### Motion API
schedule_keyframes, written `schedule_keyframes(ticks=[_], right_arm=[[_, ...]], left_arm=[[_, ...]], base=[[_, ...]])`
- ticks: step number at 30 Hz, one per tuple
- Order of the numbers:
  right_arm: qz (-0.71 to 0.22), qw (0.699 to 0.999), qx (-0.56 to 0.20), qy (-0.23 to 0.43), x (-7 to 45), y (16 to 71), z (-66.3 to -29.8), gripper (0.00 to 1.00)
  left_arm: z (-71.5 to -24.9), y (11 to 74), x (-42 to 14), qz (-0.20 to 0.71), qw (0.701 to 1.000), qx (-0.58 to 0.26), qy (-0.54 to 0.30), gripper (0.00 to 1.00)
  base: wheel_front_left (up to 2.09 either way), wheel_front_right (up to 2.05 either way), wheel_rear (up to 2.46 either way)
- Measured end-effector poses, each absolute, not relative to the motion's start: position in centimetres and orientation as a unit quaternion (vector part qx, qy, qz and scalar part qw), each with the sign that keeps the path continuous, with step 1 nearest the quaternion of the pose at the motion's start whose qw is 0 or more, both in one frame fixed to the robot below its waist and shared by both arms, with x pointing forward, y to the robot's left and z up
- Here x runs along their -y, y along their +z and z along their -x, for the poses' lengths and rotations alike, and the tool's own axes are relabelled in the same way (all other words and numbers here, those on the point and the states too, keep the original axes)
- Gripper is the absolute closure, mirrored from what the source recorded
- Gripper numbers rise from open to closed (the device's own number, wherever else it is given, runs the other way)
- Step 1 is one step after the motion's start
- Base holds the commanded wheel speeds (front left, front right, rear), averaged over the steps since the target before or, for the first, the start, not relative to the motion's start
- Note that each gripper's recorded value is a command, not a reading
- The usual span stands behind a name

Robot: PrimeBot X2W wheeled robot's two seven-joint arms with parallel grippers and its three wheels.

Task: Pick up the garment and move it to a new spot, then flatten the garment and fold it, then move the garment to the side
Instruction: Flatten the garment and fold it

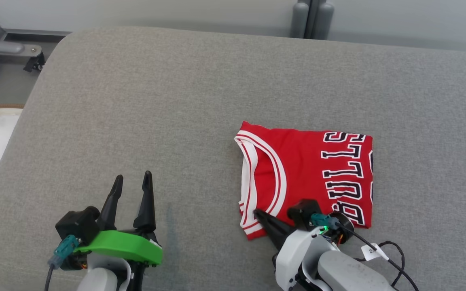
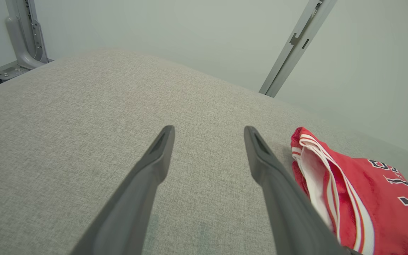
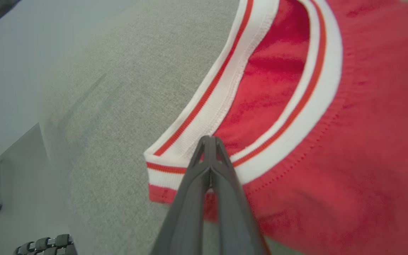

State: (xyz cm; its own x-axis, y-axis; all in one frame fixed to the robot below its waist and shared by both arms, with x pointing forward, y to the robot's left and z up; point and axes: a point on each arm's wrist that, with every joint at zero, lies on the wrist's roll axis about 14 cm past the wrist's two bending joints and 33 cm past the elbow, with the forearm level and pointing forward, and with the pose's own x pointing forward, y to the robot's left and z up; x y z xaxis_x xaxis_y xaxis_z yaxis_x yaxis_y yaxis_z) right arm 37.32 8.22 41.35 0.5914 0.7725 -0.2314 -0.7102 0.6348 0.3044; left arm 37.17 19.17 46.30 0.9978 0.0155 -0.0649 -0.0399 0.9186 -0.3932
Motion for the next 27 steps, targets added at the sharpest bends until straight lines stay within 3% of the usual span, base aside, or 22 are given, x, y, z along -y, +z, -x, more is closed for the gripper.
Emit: schedule_keyframes(ticks=[9,17,19,20,21,22,23,27], right_arm=[[-0.072,0.859,-0.181,0.473,-10.9,41.4,-35.8,1.0],[-0.08,0.885,-0.128,0.44,-9.6,44.6,-39.3,1.0],[-0.092,0.899,-0.098,0.417,-8.6,46.5,-40.9,0.84],[-0.096,0.905,-0.085,0.406,-8.1,47.3,-41.6,0.66],[-0.1,0.912,-0.068,0.393,-7.3,48.3,-42.3,0.56],[-0.102,0.918,-0.052,0.38,-6.5,49.2,-43.0,0.04],[-0.103,0.924,-0.04,0.367,-5.7,49.9,-43.5,0.0],[-0.092,0.947,0.009,0.309,-1.7,52.1,-44.8,0.0]], left_arm=[[-36.8,46.0,-19.8,0.199,0.979,-0.033,0.024,0.0],[-37.9,47.3,-19.1,0.192,0.981,-0.015,0.003,0.0],[-38.2,47.9,-18.6,0.188,0.982,-0.006,-0.006,0.0],[-38.4,48.2,-18.3,0.186,0.982,-0.003,-0.011,0.0],[-38.5,48.4,-17.9,0.181,0.983,0.0,-0.019,0.0],[-38.6,48.6,-17.5,0.179,0.984,0.002,-0.025,0.0],[-38.7,48.7,-17.2,0.18,0.983,0.004,-0.029,0.0],[-39.2,49.4,-15.7,0.18,0.982,0.012,-0.051,0.0]], base=[[0.0,0.0,0.0],[0.0,0.0,0.0],[0.0,0.0,0.0],[0.0,0.0,0.0],[0.0,0.0,0.0],[0.0,0.0,0.0],[0.0,0.0,0.0],[0.0,0.0,0.0]])
